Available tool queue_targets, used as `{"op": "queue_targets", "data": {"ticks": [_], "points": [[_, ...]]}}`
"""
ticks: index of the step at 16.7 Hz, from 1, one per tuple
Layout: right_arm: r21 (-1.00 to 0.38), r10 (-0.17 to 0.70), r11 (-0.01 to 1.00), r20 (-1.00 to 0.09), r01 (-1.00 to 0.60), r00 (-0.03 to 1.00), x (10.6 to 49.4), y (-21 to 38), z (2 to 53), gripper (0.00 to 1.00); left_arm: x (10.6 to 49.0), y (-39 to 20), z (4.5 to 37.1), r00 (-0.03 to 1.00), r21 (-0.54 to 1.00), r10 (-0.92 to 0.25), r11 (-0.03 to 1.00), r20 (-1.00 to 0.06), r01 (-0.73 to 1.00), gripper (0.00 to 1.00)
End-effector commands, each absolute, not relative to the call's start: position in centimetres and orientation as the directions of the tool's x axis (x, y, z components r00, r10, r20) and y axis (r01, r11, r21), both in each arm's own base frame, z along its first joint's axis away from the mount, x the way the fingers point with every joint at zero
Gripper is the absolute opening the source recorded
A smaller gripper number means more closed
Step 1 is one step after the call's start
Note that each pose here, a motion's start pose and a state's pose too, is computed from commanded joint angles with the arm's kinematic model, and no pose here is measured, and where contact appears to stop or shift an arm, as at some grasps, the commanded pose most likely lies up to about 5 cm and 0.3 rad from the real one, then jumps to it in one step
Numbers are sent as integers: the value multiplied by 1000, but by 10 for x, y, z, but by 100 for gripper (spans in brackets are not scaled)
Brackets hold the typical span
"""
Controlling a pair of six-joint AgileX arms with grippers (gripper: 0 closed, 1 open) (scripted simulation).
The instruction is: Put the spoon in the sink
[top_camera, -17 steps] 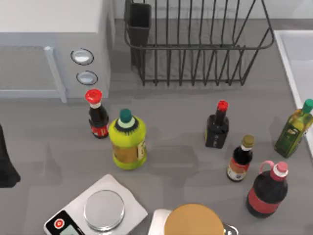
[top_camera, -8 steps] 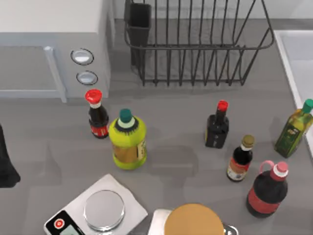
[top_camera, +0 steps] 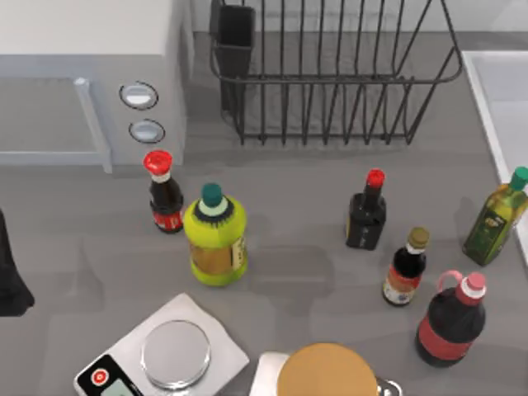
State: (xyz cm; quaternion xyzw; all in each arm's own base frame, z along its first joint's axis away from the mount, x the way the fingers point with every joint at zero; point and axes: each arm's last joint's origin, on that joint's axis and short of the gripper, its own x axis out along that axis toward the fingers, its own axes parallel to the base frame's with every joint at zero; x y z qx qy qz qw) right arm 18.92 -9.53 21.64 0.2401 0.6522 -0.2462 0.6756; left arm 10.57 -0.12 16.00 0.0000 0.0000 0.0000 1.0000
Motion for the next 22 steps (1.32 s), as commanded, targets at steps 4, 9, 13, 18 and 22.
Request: {"op": "queue_targets", "data": {"ticks": [4,9,13,18,22], "points": [[-29,-26,758,-1000,651,-14,234,-103,227,0,106,-1,160,1000,0,0,1000,0,0,100],[-74,-70,756,-997,650,-33,337,-106,239,0,106,-1,160,1000,0,0,1000,0,0,100],[-91,-119,756,-993,648,0,418,-86,231,0,106,-1,160,1000,0,0,1000,0,0,100],[-98,-162,758,-986,645,41,477,-48,206,0,106,-1,160,1000,0,0,1000,0,0,100],[-102,-173,759,-984,643,49,489,-36,195,0,106,-1,160,1000,0,0,1000,0,0,100]]}}
